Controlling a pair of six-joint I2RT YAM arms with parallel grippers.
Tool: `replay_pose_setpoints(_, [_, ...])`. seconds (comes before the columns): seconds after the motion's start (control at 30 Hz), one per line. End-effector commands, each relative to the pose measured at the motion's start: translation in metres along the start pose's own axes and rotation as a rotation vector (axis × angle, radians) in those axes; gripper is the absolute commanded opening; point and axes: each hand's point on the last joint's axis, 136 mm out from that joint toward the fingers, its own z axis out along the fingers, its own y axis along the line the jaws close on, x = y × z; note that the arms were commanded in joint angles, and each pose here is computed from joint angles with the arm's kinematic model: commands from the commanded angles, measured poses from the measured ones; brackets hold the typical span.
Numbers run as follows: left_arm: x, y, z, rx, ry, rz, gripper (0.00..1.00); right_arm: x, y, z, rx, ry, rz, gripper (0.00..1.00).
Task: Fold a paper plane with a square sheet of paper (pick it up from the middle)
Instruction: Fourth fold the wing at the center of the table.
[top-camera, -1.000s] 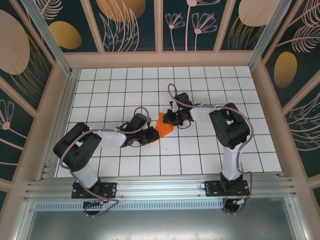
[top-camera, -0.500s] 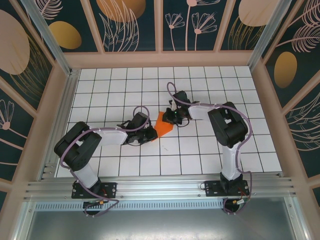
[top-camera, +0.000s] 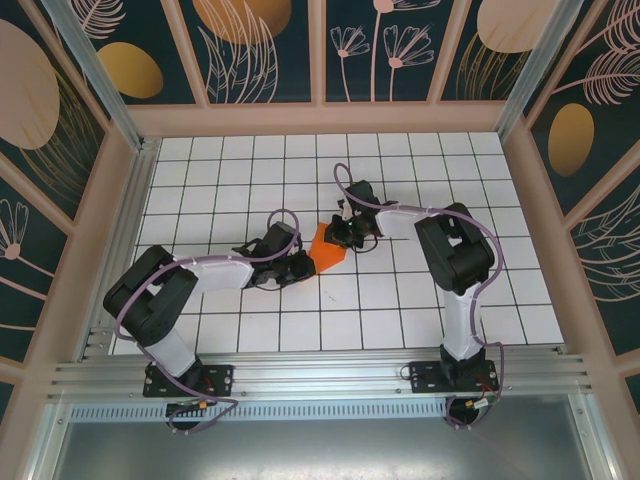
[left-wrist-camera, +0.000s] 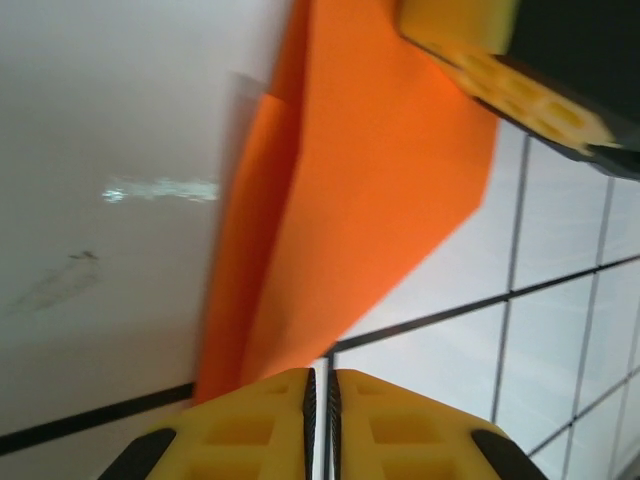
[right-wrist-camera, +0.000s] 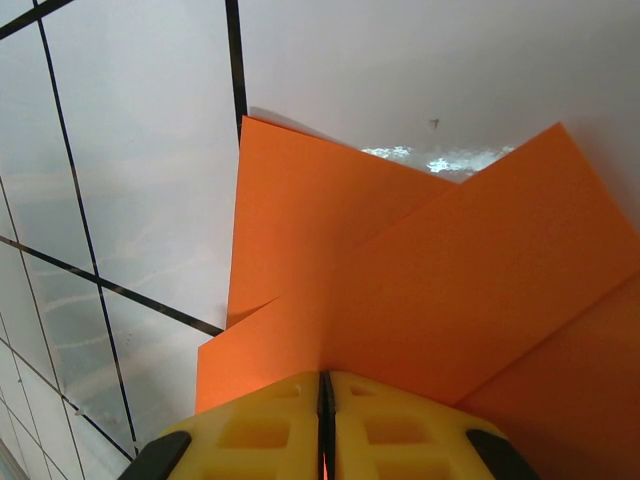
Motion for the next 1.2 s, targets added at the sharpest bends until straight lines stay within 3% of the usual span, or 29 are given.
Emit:
replay_pose_setpoints(0.0, [0.004,-0.021,0.000,0.070,0.024,0.034,0.14,0.019,-0.057,0.023,0.190,0.042,0.070,0.11])
replay_pose_setpoints(0.17, [0.008,0.010,0.010,-0.052,0.025,0.012,0.12,0.021,-0.060,0.025,0.195,0.052,0.076,0.11])
replay_pose_setpoints(0.37, [0.005,0.024,0.009,-0.094,-0.023,-0.021,0.10,0.023,-0.063,0.027,0.202,0.061,0.080,0.11])
replay_pose_setpoints(0.73, [-0.013,-0.014,-0.005,0.094,-0.095,-0.030,0.12,0.029,-0.070,0.029,0.224,0.074,0.088,0.10])
replay_pose_setpoints(1.17, [0.009,0.037,0.011,-0.063,-0.030,-0.098,0.11,0.031,-0.074,0.031,0.233,0.083,0.097,0.10])
